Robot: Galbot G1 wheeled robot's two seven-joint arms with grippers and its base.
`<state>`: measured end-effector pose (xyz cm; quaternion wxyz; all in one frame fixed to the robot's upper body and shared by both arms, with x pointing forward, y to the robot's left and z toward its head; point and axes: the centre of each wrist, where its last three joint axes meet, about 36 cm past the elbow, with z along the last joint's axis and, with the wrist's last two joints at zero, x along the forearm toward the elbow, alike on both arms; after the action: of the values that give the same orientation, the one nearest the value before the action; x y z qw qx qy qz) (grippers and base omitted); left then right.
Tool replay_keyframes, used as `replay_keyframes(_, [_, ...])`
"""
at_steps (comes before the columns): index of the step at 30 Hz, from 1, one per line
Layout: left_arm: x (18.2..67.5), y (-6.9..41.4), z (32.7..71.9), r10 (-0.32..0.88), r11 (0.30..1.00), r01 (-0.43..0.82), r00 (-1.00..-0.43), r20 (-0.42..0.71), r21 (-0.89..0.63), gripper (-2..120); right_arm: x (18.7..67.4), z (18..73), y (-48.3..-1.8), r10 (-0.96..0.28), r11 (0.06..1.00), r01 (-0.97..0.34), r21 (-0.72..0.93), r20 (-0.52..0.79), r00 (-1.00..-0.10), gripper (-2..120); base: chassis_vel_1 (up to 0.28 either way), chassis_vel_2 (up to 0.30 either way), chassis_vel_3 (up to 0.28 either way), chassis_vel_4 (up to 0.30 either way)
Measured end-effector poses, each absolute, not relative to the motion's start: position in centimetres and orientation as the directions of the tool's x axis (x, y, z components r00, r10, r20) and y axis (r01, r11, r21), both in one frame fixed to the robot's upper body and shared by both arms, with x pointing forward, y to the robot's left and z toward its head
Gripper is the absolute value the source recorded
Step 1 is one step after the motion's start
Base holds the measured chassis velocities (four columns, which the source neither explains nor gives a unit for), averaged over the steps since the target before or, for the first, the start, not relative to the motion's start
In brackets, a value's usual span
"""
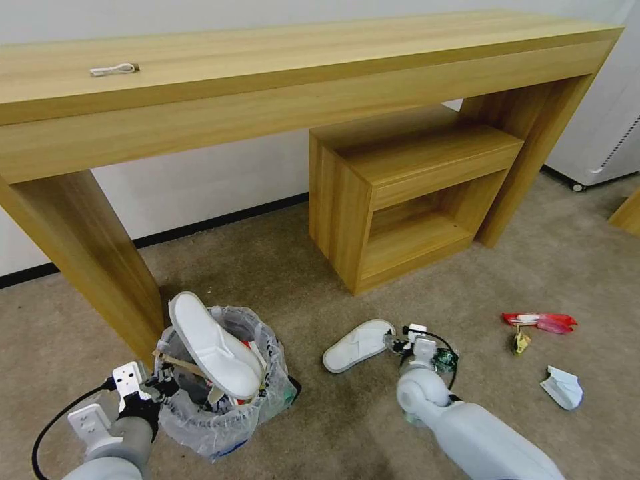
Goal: Pick up the trash bin and place the garbage on the floor into it.
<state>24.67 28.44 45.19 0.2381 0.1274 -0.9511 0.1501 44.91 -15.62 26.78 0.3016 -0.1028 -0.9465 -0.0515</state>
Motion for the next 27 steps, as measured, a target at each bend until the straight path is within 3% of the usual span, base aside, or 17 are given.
replay_keyframes(7, [24.6,28.5,45.1,-0.181,0.917,-0.325,-0.857,0.483,-0.232,1,46.4,26.2,-10.5,0.121,0.978,0.199,0.067,0.594,-0.795,100,0.0,0.0,0.0,0.0])
replay_keyframes(27, [24.3,28.5,45.4,-0.186,0.915,-0.325,-0.866,0.465,-0.239,1,48.1,22.4,-10.7,0.186,0.971,0.239,0.004,0.614,-0.767,95,0.0,0.0,0.0,0.0])
